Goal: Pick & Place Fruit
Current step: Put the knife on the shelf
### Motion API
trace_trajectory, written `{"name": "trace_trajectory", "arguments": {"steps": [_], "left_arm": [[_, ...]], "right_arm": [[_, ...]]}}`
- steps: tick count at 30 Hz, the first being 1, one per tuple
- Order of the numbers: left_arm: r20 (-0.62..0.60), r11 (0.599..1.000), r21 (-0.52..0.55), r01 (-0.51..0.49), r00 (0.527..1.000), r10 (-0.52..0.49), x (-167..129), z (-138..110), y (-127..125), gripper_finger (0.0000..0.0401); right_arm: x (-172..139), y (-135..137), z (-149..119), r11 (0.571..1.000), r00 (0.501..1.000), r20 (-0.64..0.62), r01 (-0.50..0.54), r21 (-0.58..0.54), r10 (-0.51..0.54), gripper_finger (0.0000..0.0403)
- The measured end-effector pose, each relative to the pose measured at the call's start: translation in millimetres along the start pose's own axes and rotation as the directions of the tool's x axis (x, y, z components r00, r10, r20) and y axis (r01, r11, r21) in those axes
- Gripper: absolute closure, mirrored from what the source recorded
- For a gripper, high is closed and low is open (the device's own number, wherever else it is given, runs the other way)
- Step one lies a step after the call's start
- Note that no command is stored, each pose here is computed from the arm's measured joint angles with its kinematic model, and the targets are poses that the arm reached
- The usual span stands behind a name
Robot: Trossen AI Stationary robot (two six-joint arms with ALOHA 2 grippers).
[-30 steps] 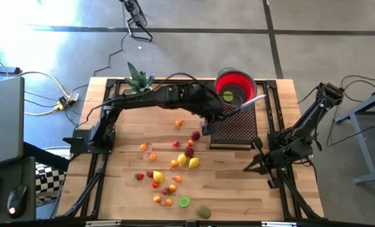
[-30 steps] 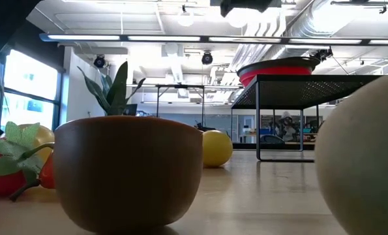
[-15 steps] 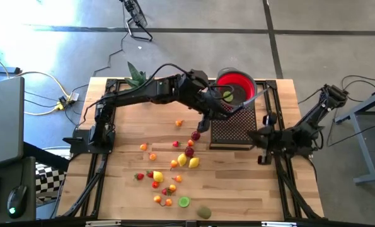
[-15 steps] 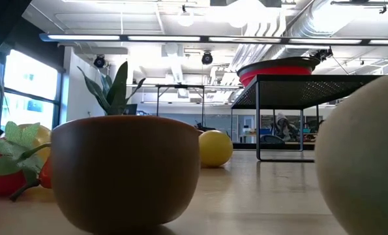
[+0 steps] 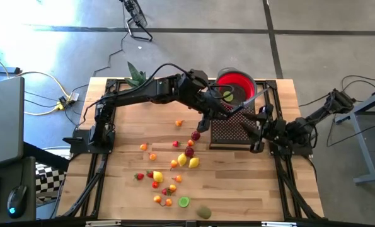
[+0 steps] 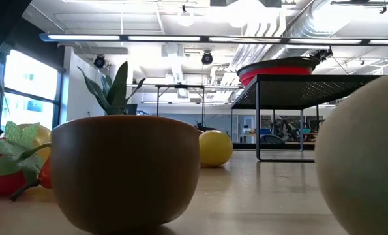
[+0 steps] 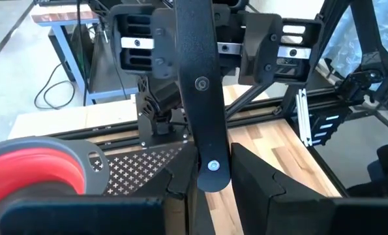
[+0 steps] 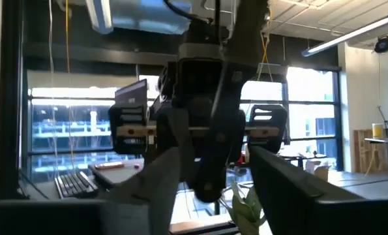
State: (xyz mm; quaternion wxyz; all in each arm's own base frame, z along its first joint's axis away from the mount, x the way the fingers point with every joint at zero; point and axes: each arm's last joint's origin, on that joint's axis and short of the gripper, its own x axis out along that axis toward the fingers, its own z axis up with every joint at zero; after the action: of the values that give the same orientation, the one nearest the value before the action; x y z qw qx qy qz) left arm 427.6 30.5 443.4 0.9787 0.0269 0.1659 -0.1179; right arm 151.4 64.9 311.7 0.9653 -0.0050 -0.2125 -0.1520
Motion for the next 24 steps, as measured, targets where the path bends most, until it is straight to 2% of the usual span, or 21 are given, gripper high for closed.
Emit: {"name": "trace_trajectory", "arguments": {"steps": [4,8,17,24], "left_arm": [[-0.003,1.0,-0.002,0.001,1.0,-0.001,3,-1,1,0.0334],[-0.018,1.0,-0.014,0.002,1.0,-0.003,4,-4,1,0.0334],[-0.03,1.0,-0.019,0.004,1.0,-0.005,4,-5,0,0.0334],[-0.035,1.0,-0.021,0.003,0.999,-0.004,4,-5,0,0.0334]], "right_arm": [[8,-3,-8,0.999,1.0,0.004,-0.022,0.034,0.021,0.0175],[16,-9,-12,0.997,0.999,0.021,-0.031,0.065,0.029,0.0164],[29,-27,-12,0.983,0.988,0.114,-0.122,0.137,0.107,0.0193],[41,-35,-18,0.974,0.985,0.114,-0.147,0.171,0.128,0.0214]]}}
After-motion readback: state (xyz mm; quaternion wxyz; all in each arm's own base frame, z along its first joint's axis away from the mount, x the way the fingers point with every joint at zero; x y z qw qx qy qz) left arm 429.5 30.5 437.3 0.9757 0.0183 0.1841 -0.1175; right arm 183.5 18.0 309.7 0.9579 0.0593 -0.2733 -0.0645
